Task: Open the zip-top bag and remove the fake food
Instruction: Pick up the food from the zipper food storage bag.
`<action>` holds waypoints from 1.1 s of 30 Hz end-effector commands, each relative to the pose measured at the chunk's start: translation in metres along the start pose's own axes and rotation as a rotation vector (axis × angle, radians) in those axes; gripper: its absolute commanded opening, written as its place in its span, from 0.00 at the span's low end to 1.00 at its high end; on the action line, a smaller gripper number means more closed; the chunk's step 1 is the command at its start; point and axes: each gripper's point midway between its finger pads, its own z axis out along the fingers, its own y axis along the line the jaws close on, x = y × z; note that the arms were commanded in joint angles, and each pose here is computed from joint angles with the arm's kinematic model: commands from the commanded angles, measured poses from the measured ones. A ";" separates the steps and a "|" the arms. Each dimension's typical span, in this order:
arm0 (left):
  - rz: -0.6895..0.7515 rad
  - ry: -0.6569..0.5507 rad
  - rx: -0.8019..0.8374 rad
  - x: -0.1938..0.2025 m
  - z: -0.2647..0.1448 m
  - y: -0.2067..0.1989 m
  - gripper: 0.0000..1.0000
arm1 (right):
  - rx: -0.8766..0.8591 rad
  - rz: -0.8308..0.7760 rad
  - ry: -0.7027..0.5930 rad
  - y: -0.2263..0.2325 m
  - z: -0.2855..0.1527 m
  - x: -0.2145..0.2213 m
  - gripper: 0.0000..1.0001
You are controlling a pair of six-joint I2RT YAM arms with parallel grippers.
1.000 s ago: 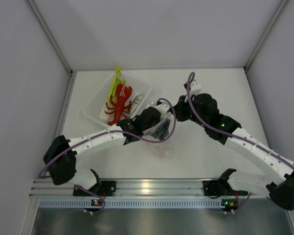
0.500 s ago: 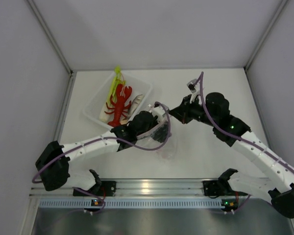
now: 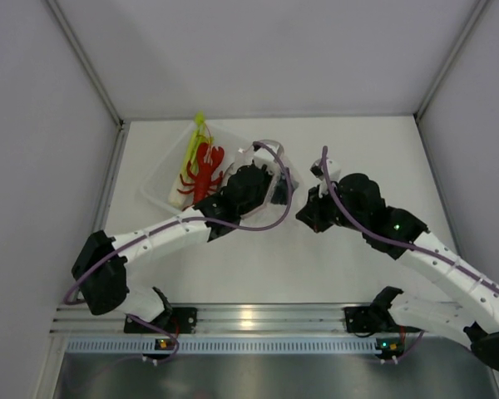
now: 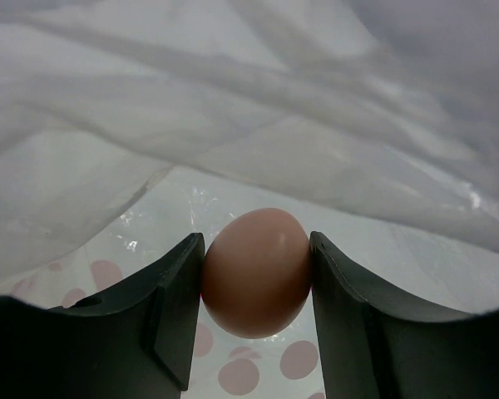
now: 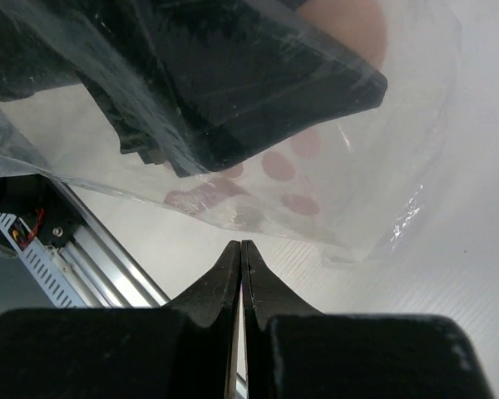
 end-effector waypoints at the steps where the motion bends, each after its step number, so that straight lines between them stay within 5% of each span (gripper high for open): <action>1: -0.018 -0.088 0.006 -0.028 0.007 -0.010 0.00 | 0.067 -0.013 -0.048 -0.008 -0.010 -0.005 0.00; 13: -0.107 -0.113 -0.118 -0.018 0.003 0.000 0.00 | -0.159 0.336 -0.410 0.036 -0.040 -0.050 0.05; 23: -0.170 -0.180 -0.286 -0.010 -0.001 0.016 0.00 | -0.168 0.466 -0.423 0.045 -0.038 -0.069 0.42; 33: -0.240 -0.244 -0.429 -0.004 -0.006 0.032 0.00 | -0.235 0.463 -0.438 0.073 -0.046 -0.070 0.45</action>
